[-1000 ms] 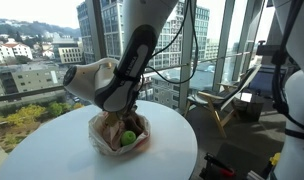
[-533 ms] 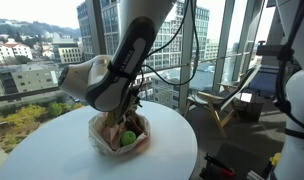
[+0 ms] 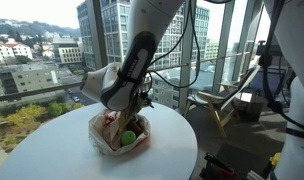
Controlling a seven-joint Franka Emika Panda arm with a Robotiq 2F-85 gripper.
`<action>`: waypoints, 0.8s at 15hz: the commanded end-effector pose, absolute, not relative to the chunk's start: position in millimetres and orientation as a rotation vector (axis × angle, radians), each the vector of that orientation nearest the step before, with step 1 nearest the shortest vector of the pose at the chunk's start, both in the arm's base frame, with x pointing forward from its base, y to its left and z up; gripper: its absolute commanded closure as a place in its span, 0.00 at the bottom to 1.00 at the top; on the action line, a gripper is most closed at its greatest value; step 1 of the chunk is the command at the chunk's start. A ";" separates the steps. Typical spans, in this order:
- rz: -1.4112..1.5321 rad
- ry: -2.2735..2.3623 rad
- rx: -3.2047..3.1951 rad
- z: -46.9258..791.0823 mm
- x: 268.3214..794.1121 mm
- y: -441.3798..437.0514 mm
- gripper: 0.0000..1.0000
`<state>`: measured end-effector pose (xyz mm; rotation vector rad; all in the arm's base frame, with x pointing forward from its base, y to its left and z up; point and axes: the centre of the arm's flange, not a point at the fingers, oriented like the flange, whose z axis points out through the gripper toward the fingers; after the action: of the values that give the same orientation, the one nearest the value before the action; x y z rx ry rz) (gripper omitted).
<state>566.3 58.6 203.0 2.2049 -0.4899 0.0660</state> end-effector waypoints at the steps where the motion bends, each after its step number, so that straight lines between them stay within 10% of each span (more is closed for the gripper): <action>1: 0.035 -0.667 2.240 208.0 581.2 2.9 0.00; 12: 0.187 -0.892 2.562 175.2 610.2 -94.5 0.00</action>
<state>598.8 -98.8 182.9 2.4561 -0.9145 0.1427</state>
